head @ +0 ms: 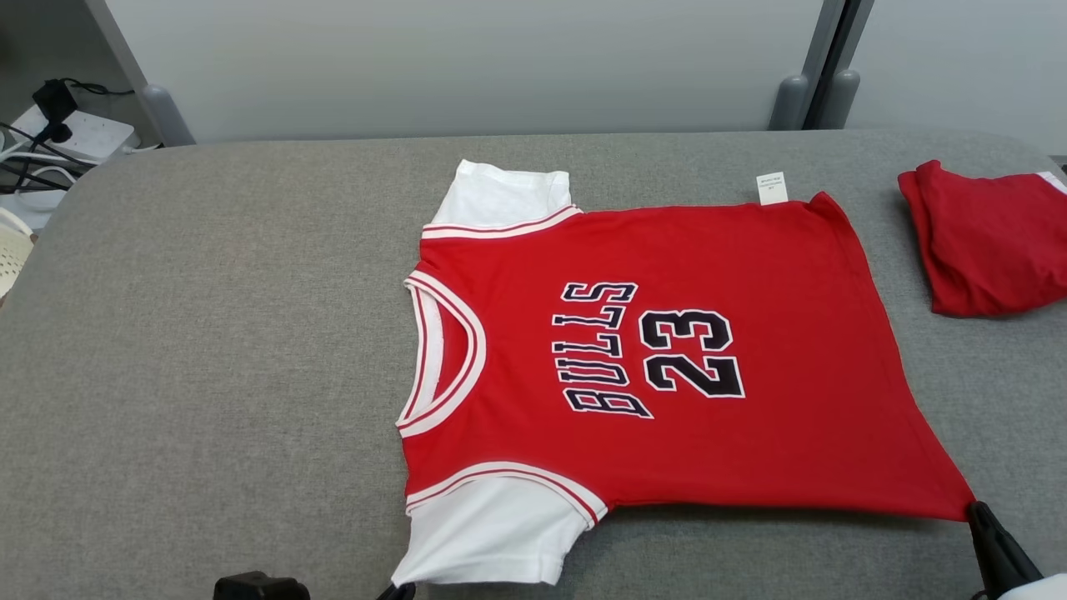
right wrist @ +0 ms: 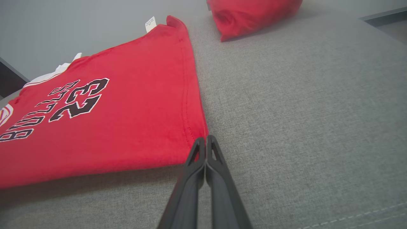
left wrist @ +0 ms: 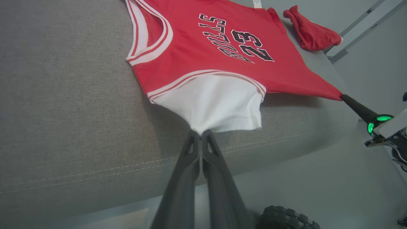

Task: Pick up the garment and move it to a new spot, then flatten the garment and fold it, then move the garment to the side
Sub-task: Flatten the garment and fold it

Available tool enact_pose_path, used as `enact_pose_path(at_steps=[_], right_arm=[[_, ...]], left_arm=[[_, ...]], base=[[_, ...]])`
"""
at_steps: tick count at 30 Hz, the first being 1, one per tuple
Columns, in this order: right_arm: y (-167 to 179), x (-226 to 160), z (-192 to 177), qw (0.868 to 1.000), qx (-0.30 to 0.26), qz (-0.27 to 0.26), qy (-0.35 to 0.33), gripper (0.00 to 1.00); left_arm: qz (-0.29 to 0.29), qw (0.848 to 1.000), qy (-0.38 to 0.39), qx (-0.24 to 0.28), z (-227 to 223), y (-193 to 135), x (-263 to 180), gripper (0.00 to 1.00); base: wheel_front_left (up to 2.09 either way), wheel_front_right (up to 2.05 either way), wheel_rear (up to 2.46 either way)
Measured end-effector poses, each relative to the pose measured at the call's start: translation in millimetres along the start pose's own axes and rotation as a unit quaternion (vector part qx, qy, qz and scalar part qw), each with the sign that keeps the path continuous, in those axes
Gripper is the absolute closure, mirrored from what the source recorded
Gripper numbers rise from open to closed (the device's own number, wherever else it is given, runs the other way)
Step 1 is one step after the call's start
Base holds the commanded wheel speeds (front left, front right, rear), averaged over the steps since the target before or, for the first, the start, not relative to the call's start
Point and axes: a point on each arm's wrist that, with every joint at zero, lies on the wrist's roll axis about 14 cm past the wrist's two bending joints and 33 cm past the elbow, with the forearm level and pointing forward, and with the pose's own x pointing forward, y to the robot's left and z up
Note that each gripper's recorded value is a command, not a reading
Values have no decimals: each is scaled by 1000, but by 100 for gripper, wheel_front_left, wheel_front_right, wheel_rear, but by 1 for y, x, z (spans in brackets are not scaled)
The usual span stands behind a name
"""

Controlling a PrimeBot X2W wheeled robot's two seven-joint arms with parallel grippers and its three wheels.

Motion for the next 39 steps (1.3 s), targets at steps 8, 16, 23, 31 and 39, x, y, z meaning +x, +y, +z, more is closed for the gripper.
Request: enact_pose_path(at_steps=[8, 16, 23, 31, 39], right_arm=[[-14, 0, 12, 1000, 11, -19, -13, 100], [-5, 30, 21, 1000, 4, -24, -7, 100], [6, 65, 37, 1000, -14, -24, -4, 100], [22, 89, 57, 1000, -3, -12, -22, 100], [23, 105, 56, 1000, -7, -21, -3, 100]], left_arm=[[-14, 1000, -25, 2, 21, -8, 2, 100], [-47, 996, -64, -27, 40, -16, 48, 100], [-50, 992, -118, -13, 75, -13, 78, 100], [-32, 982, -184, 14, 113, -2, 92, 100], [-23, 984, -175, 24, 115, 8, 114, 100]], base=[[0, 0, 0], [0, 0, 0], [0, 0, 0], [0, 0, 0], [0, 0, 0]])
